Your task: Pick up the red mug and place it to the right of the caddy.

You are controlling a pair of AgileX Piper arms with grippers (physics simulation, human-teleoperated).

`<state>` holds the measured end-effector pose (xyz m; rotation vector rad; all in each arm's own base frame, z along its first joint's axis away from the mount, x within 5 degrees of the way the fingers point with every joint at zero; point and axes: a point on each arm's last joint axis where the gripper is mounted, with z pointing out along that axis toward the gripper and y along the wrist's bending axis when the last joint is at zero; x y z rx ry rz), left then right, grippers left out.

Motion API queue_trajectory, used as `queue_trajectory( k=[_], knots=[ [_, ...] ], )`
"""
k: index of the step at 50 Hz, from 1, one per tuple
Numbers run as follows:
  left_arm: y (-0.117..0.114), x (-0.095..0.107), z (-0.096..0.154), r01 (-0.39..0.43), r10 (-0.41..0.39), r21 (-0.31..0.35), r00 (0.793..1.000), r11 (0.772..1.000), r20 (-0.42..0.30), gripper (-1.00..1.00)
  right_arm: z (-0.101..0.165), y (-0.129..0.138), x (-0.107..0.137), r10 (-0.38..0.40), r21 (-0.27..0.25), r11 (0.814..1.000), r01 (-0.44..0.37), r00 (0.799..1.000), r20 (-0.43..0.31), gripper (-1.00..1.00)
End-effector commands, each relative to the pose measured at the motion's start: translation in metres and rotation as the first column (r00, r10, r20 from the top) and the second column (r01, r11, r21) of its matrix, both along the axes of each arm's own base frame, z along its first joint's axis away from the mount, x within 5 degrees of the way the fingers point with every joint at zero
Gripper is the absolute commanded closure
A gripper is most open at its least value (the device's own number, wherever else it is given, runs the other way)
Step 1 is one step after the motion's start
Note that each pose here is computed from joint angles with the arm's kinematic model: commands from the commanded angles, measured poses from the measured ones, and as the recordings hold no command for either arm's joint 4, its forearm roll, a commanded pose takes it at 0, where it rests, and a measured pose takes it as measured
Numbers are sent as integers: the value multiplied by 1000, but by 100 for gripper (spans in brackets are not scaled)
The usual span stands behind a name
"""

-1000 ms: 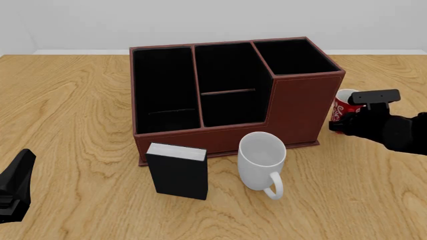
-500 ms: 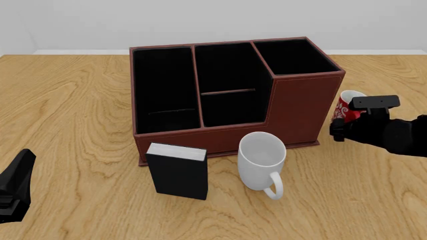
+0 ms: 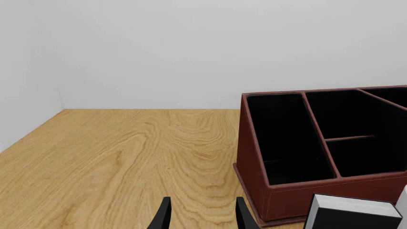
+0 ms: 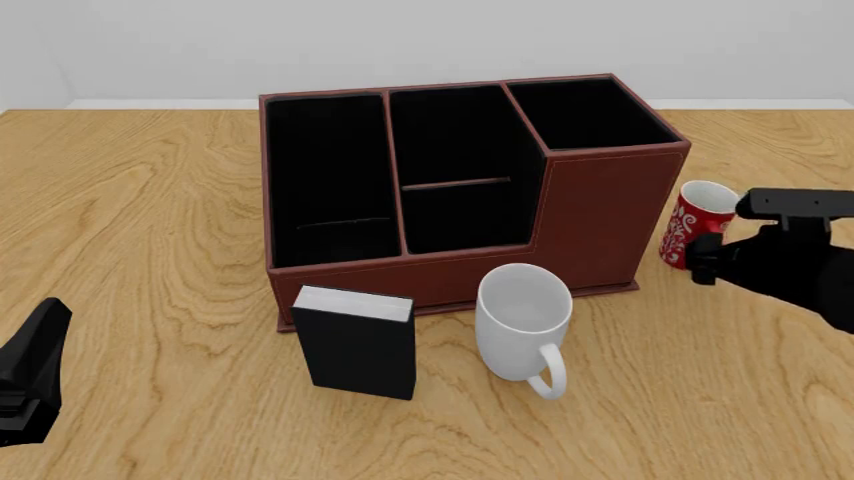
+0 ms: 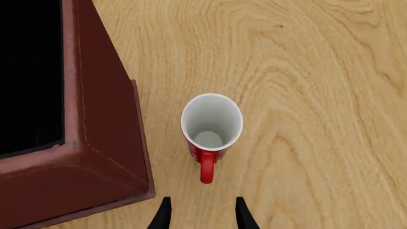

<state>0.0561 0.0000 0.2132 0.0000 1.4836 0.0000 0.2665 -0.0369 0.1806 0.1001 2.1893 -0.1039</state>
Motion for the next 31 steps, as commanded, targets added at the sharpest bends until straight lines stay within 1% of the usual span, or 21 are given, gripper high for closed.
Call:
queue_trajectory(
  k=[1, 3, 4, 7, 9, 10, 11, 14, 15, 16, 18, 19, 20, 22, 23, 24, 25, 26, 28, 29, 31],
  knots=[
    [0, 0, 0, 0, 0, 0, 1000, 1000, 0, -100, 33, 10, -56, -20, 35, 999, 17, 997, 72, -100],
    [0, 0, 0, 0, 0, 0, 1000, 1000, 0, -100, 43, 13, -72, -24, 47, 999, 19, 995, 94, -100],
    [0, 0, 0, 0, 0, 0, 1000, 1000, 0, -100, 43, 13, -72, -24, 47, 999, 19, 995, 94, -100],
    [0, 0, 0, 0, 0, 0, 1000, 1000, 0, -100, 56, 22, -101, -10, 66, 998, 1, 992, 128, -100],
    [0, 0, 0, 0, 0, 0, 1000, 1000, 0, -100, 64, 23, -116, -7, 60, 998, -2, 989, 148, -100],
    [0, 0, 0, 0, 0, 0, 1000, 1000, 0, -100, 66, 24, -123, -11, 71, 997, 0, 988, 154, -100],
    [0, 0, 0, 0, 0, 0, 1000, 1000, 0, -100, 71, 26, -133, -2, 69, 998, -9, 986, 167, -100],
    [0, 0, 0, 0, 0, 0, 1000, 1000, 0, -100, 77, 28, -152, -1, 77, 997, -14, 983, 186, -100],
    [0, 0, 0, 0, 0, 0, 1000, 1000, 0, -100, 82, 29, -166, 2, 71, 997, -16, 979, 203, -100],
    [0, 0, 0, 0, 0, 0, 1000, 1000, 0, -100, 83, 30, -173, 2, 78, 997, -19, 978, 207, -100],
    [0, 0, 0, 0, 0, 0, 1000, 1000, 0, -100, 87, 32, -192, 10, 73, 997, -27, 973, 230, -100],
    [0, 0, 0, 0, 0, 0, 1000, 1000, 0, -100, 89, 33, -203, 4, 76, 997, -24, 970, 244, -100],
    [0, 0, 0, 0, 0, 0, 1000, 1000, 0, -100, 92, 34, -216, 16, 83, 996, -39, 965, 261, -100],
    [0, 0, 0, 0, 0, 0, 1000, 1000, 0, -100, 96, 35, -231, 15, 68, 997, -36, 957, 289, -100],
    [0, 0, 0, 0, 0, 0, 1000, 1000, 0, -100, 96, 36, -241, 20, 73, 996, -44, 954, 298, -100],
    [0, 0, 0, 0, 0, 0, 1000, 1000, 0, -100, 96, 36, -249, 25, 67, 997, -48, 950, 312, -100],
    [0, 0, 0, 0, 0, 0, 1000, 1000, 0, -100, 99, 36, -256, 27, 68, 996, -53, 944, 328, -100],
    [0, 0, 0, 0, 0, 0, 1000, 1000, 0, -100, 101, 37, -257, 36, 70, 996, -62, 944, 329, -100],
    [0, 0, 0, 0, 0, 0, 1000, 1000, 0, -100, 108, 37, -260, 34, 76, 995, -65, 936, 350, -100],
    [0, 0, 0, 0, 0, 0, 1000, 1000, 0, -100, 114, 37, -263, 45, 75, 994, -78, 929, 368, -100],
    [0, 0, 0, 0, 0, 0, 1000, 1000, 0, -100, 121, 37, -267, 61, 93, 990, -104, 921, 386, -100]
  ],
)
